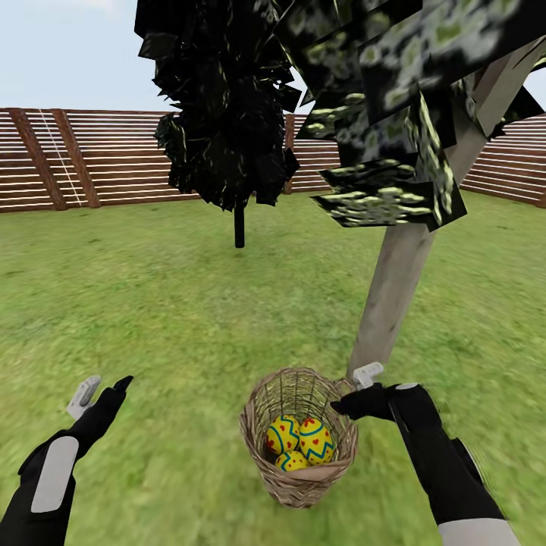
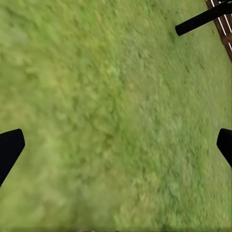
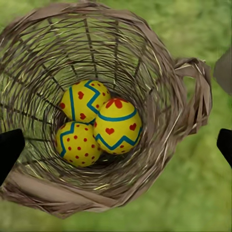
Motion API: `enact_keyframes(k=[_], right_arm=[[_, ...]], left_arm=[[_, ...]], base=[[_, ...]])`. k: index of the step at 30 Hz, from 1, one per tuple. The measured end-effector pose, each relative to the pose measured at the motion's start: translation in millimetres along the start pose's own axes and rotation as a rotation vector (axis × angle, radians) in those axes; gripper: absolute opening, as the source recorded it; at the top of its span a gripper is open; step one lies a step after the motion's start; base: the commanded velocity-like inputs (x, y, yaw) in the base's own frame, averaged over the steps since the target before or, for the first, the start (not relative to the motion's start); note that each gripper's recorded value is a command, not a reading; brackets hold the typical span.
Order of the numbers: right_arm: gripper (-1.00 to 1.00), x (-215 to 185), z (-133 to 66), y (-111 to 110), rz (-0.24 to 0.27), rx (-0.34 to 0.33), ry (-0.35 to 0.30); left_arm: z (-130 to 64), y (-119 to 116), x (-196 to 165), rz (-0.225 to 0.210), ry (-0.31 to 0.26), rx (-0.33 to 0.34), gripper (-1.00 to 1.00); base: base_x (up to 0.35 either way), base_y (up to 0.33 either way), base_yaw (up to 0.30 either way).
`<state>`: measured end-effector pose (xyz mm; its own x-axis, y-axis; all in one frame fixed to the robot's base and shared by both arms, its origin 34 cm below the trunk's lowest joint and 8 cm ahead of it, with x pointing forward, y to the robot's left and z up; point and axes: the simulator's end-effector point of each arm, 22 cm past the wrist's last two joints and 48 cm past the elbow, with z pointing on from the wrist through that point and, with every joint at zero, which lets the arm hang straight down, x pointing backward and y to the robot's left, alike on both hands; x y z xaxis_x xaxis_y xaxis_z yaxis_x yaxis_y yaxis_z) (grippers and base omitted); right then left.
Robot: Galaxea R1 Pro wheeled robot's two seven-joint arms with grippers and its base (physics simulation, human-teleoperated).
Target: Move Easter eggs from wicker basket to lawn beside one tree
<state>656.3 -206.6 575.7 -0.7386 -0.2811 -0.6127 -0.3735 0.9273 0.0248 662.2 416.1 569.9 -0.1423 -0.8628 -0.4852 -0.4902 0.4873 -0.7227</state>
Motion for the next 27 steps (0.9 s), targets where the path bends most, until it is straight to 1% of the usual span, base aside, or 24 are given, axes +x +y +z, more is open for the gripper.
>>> enact_keyframes(k=[5, 7, 8, 9, 10, 11, 13, 18, 27], right_arm=[[1.0, -1.6, 2.3, 9.4, -0.017, -0.007, 0.003], [1.0, 3.0, 10.5, 25.2, -0.082, -0.002, 0.031], [1.0, 4.8, 12.3, 26.8, -0.093, 0.003, 0.038], [1.0, 11.8, 17.6, 29.5, -0.108, 0.011, 0.059], [1.0, 17.7, 21.4, 30.6, -0.112, 0.012, 0.075], [1.0, 25.9, 26.0, 31.9, -0.114, 0.011, 0.097], [1.0, 32.9, 29.5, 32.6, -0.115, 0.01, 0.115], [1.0, 37.4, 31.9, 34.5, -0.117, 0.007, 0.128], [1.0, 41.3, 34.1, 37.6, -0.118, -0.003, 0.137]], left_arm=[[0.0, 0.0, 0.0, 0.0, 0.0, 0.0, 1.0], [0.1, -0.2, 1.0, 0.001, 0.002, 0.0, 1.0], [0.1, -0.4, 1.2, 0.001, 0.002, 0.0, 1.0], [0.2, -1.0, 2.1, 0.003, 0.004, 0.001, 1.0], [0.3, -1.7, 2.9, 0.005, 0.005, 0.002, 1.0], [0.5, -2.7, 4.1, 0.008, 0.008, 0.004, 1.0], [0.7, -3.6, 5.0, 0.01, 0.01, 0.005, 1.0], [0.9, -4.3, 6.3, 0.01, 0.012, 0.006, 1.0], [1.6, -6.2, 15.0, 0.001, 0.021, 0.007, 1.0]], base=[[0.0, 0.0, 0.0], [0.061, 0.0, 0.0], [0.205, 0.0, 0.0], [0.251, 0.0, 0.0], [0.292, 0.0, 0.0], [0.3, 0.0, 0.0], [0.323, 0.0, 0.0], [0.286, 0.0, 0.0], [0.029, 0.0, 0.0]])
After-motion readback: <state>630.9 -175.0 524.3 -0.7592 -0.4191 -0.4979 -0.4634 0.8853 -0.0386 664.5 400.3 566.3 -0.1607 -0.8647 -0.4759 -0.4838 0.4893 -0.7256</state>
